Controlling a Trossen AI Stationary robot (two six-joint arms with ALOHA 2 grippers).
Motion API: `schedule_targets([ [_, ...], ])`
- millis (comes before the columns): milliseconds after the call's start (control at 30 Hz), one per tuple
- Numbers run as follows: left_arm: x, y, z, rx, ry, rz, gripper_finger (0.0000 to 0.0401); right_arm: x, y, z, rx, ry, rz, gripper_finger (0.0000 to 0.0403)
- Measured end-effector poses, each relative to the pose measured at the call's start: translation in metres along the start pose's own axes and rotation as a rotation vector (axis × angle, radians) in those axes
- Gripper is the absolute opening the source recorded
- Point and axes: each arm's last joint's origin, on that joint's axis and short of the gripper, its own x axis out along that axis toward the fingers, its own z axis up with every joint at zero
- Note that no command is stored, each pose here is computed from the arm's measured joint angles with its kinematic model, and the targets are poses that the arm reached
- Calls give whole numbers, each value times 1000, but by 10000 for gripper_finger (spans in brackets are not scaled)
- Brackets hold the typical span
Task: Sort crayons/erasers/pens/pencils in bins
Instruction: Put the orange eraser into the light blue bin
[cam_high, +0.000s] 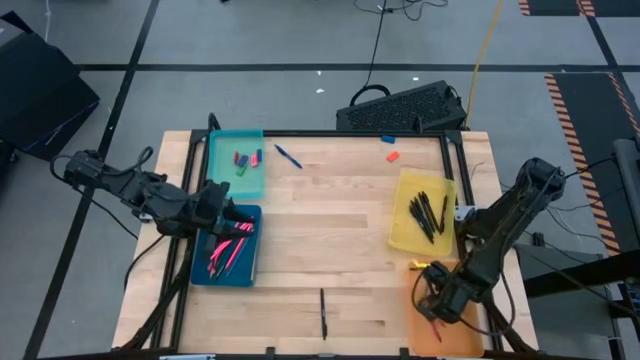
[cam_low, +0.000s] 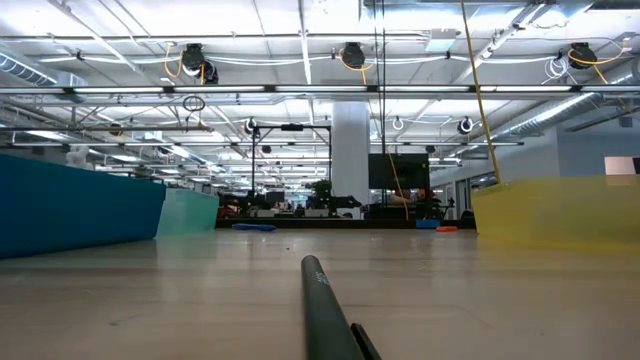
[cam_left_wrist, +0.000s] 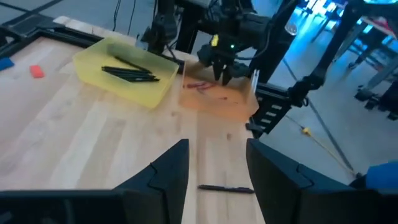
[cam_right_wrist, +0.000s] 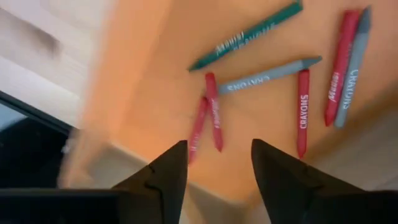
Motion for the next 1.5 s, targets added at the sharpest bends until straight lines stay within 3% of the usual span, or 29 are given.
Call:
schedule_targets([
  [267, 0, 0, 1, 135, -7, 8, 161, -76, 34, 40, 87, -211, 109, 161],
  [467, 0, 5, -1, 158, 9, 68, 161, -127, 50, 93, 84, -523, 241, 147],
  [633, 1, 13, -1, 186, 21, 148, 161, -150, 52, 142, 40, -642, 292, 141],
  [733, 2, 21, 1, 173, 6, 233, 161, -159, 50, 173, -37, -719, 279, 141],
  [900, 2, 36, 7, 114, -26, 334, 161, -171, 26, 230, -110, -808, 139, 141],
  [1100, 0, 58, 16, -15, -80, 450, 161, -175, -25, 311, -250, -720, 76, 150],
  [1300, 5, 99, 30, -198, -156, 583, 161, -148, -74, 372, -316, -567, -4, 192],
  [1400, 13, 128, 36, -332, -166, 607, 161, -133, -89, 388, -273, -446, -61, 217],
  [1500, 24, 161, 36, -478, -172, 685, 161, -124, -96, 402, -137, -313, -141, 236],
])
